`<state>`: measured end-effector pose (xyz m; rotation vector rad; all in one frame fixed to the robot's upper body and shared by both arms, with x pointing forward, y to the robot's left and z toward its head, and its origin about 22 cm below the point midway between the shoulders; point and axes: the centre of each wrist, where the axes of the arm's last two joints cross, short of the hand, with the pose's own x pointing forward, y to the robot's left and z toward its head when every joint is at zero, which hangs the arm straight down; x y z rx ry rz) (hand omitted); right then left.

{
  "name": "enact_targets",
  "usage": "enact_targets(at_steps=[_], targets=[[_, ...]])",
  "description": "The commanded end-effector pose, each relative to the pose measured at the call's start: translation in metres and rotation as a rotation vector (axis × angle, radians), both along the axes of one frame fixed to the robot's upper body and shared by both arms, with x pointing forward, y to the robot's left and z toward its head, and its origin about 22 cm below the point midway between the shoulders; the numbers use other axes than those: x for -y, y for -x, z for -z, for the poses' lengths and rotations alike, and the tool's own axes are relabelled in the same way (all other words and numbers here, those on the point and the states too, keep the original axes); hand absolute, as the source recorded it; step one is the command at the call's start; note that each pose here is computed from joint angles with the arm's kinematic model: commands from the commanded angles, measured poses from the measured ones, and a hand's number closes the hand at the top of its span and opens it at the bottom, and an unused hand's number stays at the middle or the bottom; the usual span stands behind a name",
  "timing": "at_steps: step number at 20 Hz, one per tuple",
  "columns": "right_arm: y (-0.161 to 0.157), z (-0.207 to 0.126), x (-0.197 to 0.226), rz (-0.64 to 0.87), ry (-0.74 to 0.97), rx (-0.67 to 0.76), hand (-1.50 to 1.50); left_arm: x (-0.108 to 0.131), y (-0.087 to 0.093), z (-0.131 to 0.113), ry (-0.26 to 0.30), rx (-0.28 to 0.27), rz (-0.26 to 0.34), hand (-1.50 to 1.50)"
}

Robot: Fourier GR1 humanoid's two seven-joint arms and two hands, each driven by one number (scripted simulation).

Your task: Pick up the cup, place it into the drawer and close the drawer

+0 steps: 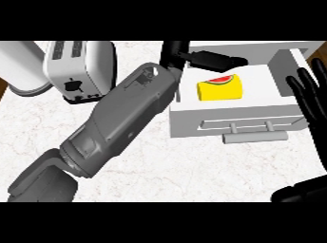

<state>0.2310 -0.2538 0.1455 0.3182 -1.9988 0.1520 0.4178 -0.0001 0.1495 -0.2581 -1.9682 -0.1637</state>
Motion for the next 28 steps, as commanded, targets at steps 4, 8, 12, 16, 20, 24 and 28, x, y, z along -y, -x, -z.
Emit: enact_targets(at_steps=[4,8,12,16,20,24,28], targets=[[0.009,-0.013,0.030,-0.034,0.111,0.030,1.50,-0.034,-0.003,0.007,0.109,-0.034,-0.011,-1.50],[0.026,-0.017,0.033,-0.057,0.293,0.027,1.50,-0.055,-0.002,-0.001,0.161,-0.025,-0.051,-1.50],[0.030,-0.005,0.020,-0.042,0.370,0.008,1.50,-0.086,0.010,0.004,0.185,-0.063,-0.087,-1.50],[0.028,0.002,0.022,-0.036,0.470,-0.018,1.50,-0.137,0.025,0.017,0.187,-0.077,-0.122,-1.50],[0.014,0.011,0.014,-0.002,0.485,-0.046,1.50,-0.175,0.052,0.027,0.211,-0.094,-0.140,-1.50],[0.004,0.027,0.020,0.014,0.568,-0.074,1.50,-0.202,0.087,0.040,0.229,-0.122,-0.144,-1.50],[-0.001,0.027,0.010,-0.017,0.778,0.014,1.50,-0.242,0.086,0.034,0.232,-0.118,-0.142,-1.50]])
